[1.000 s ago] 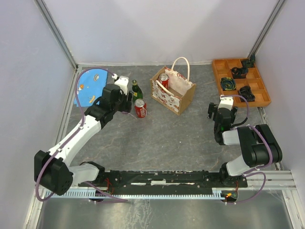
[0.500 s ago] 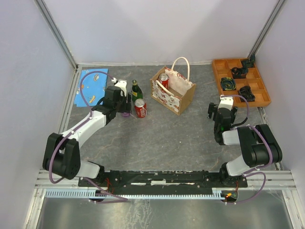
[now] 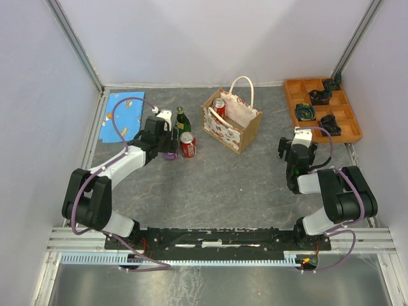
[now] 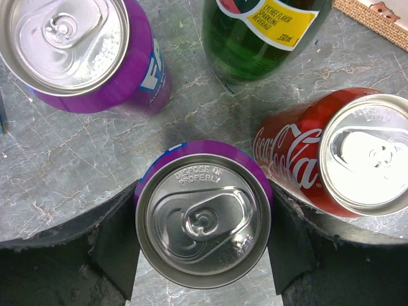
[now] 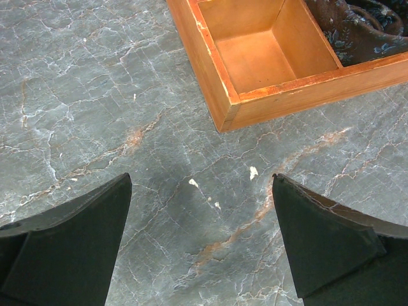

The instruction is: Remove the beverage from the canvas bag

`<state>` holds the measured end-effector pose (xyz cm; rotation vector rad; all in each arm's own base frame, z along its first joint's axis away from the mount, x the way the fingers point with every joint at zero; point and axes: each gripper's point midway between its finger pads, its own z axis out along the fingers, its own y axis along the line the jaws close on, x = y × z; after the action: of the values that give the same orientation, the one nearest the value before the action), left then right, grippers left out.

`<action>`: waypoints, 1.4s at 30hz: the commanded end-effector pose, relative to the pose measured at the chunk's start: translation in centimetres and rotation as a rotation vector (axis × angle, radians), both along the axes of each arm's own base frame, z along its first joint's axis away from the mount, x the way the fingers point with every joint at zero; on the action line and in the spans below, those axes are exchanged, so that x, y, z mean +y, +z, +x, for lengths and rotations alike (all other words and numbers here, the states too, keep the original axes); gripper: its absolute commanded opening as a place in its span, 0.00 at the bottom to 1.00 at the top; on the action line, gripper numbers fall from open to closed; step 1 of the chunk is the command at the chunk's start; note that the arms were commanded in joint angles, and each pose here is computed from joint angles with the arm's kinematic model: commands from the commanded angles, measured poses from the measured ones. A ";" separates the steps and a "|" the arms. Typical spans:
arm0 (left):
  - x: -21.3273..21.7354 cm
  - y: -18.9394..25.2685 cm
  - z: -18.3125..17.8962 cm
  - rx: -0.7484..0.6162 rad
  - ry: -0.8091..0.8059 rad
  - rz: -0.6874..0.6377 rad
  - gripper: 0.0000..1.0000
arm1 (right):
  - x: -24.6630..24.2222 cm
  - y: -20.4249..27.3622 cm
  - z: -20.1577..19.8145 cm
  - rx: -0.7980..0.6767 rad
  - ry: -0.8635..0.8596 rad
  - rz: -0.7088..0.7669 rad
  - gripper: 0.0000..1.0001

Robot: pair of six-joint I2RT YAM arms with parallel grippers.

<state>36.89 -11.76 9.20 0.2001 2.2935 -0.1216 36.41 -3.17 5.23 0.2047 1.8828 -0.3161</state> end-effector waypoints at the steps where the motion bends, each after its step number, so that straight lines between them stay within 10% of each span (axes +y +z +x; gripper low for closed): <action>1: -0.3 2.5 2.1 -0.109 0.051 -0.069 0.35 | 0.1 2.2 1.4 -0.082 -0.003 0.008 0.99; 15: 0.3 3.1 2.1 -0.131 0.071 -0.052 0.99 | 0.1 2.2 1.4 -0.082 -0.003 0.008 0.99; 22: 0.4 5.7 2.5 -0.183 0.072 -0.059 1.00 | 0.1 2.2 1.4 -0.082 -0.002 0.009 0.99; 29: -0.9 17.4 4.7 -0.421 -0.022 -0.080 0.97 | 0.1 2.3 1.4 -0.082 -0.003 0.008 0.99; 42: -14.6 24.6 11.1 -0.482 -0.469 -0.147 0.89 | 0.1 2.2 1.4 -0.082 -0.002 0.008 0.99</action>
<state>47.49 -20.53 36.66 0.3731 1.6769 -0.3660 36.41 -3.16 5.23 0.2045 1.8829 -0.3157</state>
